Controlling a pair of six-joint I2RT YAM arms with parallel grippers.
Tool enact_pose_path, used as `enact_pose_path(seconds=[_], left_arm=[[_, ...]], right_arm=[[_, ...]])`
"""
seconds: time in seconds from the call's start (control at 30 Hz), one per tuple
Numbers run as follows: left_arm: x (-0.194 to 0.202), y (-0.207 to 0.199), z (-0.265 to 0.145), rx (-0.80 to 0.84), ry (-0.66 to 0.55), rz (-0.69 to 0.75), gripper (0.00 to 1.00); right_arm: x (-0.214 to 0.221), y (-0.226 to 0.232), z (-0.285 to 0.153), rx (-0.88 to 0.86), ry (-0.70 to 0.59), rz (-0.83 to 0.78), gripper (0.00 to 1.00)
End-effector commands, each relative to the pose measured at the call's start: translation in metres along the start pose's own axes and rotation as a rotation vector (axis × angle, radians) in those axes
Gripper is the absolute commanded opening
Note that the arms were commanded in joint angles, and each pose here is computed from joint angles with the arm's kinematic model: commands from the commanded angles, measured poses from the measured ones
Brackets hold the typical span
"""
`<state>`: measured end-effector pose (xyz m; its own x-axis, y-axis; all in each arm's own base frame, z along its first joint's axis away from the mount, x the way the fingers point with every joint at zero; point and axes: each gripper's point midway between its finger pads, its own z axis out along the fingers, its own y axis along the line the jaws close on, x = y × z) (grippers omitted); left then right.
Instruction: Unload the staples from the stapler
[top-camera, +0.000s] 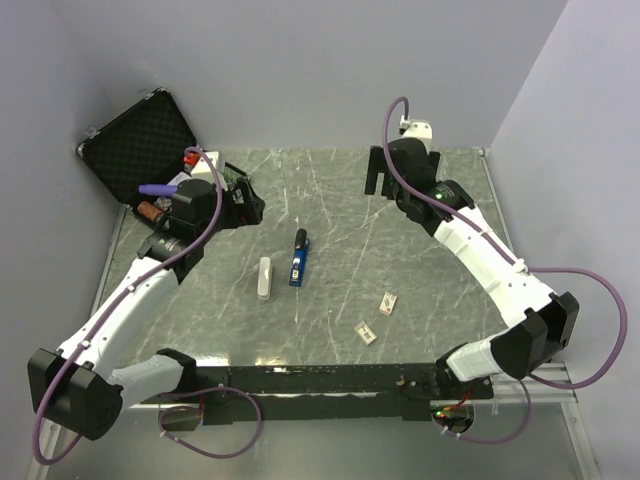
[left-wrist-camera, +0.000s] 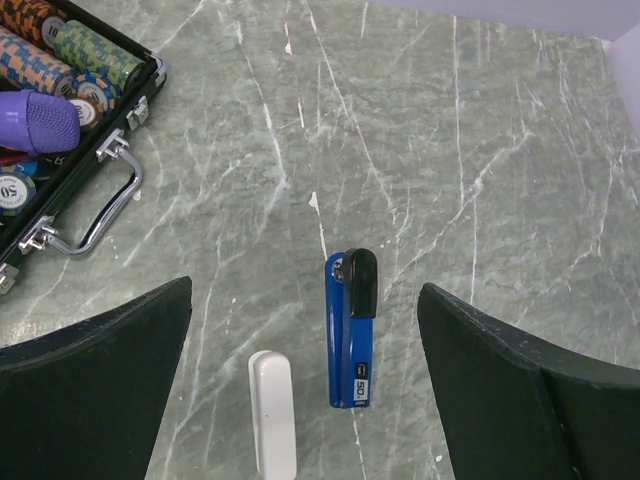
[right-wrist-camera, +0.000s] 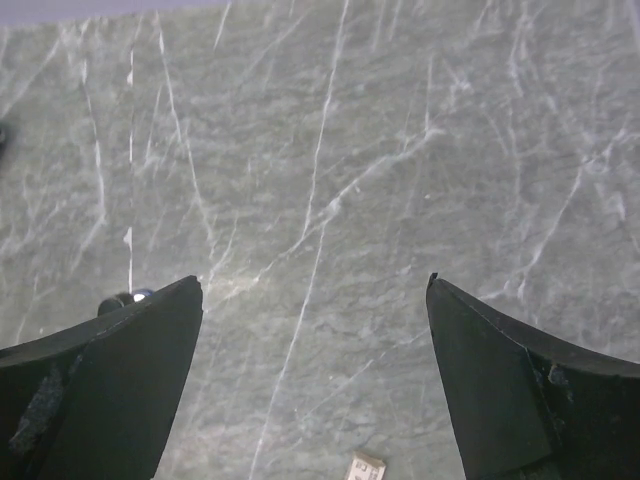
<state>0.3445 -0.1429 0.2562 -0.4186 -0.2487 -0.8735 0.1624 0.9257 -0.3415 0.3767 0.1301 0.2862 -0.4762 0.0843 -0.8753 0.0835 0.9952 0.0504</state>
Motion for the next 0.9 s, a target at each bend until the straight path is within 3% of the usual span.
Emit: enact_pose_path(seconds=[0.0,0.2,0.6,0.87], left_arm=[[-0.019,-0.011,-0.003,0.039,-0.043,0.011,0.99],[-0.016,-0.006,-0.001,0.018,-0.037,0.014,0.99],[-0.002,0.01,-0.005,-0.154,-0.003,-0.006,0.99],[0.073,0.019,0.008,-0.197,0.176,-0.01,0.99]], right_arm=[[-0.017,-0.008,-0.008,0.043,-0.047,-0.001,1.0],[-0.016,-0.001,-0.014,-0.033,-0.08,-0.006,1.0],[0.005,0.008,-0.013,-0.103,-0.013,-0.057,1.0],[0.019,0.027,-0.011,-0.212,0.022,-0.067,1.0]])
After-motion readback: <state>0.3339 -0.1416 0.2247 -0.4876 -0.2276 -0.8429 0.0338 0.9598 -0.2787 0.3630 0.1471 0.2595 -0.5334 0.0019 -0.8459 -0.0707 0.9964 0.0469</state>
